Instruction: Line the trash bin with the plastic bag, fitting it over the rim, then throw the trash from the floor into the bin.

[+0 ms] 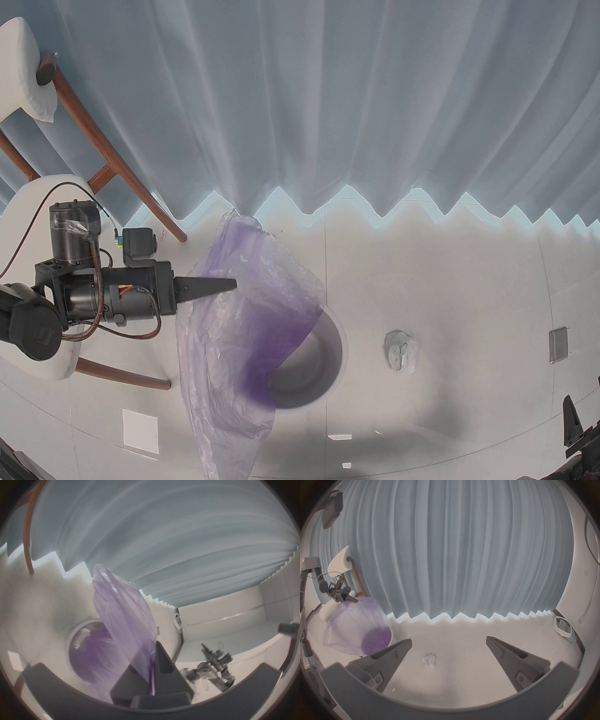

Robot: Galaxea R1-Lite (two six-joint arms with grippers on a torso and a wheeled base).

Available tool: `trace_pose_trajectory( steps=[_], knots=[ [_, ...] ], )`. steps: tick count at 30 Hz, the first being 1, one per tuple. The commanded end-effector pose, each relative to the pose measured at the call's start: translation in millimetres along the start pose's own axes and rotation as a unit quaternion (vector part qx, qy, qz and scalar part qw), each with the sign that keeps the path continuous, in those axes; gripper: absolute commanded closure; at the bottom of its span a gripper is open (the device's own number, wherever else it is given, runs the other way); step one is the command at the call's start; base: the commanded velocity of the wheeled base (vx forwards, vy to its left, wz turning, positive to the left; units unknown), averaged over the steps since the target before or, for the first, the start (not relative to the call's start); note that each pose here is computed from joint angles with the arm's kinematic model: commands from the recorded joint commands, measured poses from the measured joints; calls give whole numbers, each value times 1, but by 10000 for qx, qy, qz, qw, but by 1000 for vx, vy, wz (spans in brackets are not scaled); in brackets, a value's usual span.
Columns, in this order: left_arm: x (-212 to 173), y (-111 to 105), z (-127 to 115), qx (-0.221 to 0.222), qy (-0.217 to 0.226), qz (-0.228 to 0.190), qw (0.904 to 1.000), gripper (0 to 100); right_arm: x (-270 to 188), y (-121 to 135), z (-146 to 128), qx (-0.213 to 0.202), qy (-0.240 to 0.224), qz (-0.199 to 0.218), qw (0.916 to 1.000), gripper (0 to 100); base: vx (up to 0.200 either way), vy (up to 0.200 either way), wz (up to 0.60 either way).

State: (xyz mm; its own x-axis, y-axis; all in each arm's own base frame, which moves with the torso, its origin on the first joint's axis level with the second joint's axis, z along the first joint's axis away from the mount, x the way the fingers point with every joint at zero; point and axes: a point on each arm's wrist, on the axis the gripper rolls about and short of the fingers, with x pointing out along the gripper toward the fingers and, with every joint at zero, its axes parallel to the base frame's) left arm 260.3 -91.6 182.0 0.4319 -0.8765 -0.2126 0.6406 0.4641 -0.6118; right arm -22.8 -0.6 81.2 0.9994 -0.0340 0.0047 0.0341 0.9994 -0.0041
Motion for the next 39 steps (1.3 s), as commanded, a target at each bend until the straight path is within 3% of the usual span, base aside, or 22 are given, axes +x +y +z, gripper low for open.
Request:
trace_pose_trajectory(
  steps=[1, 7, 11, 14, 17, 21, 24, 39],
  knots=[
    [15, 3, -13, 589, 495, 629, 9951, 100, 0, 0, -5, -2, 8, 2, 10000, 0, 0, 0, 0],
    [52, 6, -5, 1377, 706, 521, 9866, 100, 0, 0, -5, -10, 8, -6, 10000, 0, 0, 0, 0],
    [78, -17, 5, 1759, 842, 175, 9806, 100, 0, 0, -5, -10, 8, -14, 10000, 0, 0, 0, 0],
    [90, -35, 10, 1929, 1169, 205, 9740, 100, 0, 0, -5, -10, 8, -14, 10000, 0, 0, 0, 0],
    [96, -38, 13, 2545, 1554, 590, 9527, 100, 0, 0, -5, -33, 8, -14, 10000, 0, 0, 0, 0],
    [95, -35, 11, 3735, 1928, 926, 9026, 100, 0, 0, -5, -109, 8, -6, 9999, 0, 0, 0, 0],
    [95, -34, 9, 4013, 1986, 864, 8900, 100, 0, 0, -5, 21, 16, -6, 10000, 0, 0, 0, 0],
    [92, -30, -7, 3958, 2211, 860, 8872, 100, 0, 0, -5, 13, 16, -14, 10000, 0, 0, 0, 0]
  ],
)
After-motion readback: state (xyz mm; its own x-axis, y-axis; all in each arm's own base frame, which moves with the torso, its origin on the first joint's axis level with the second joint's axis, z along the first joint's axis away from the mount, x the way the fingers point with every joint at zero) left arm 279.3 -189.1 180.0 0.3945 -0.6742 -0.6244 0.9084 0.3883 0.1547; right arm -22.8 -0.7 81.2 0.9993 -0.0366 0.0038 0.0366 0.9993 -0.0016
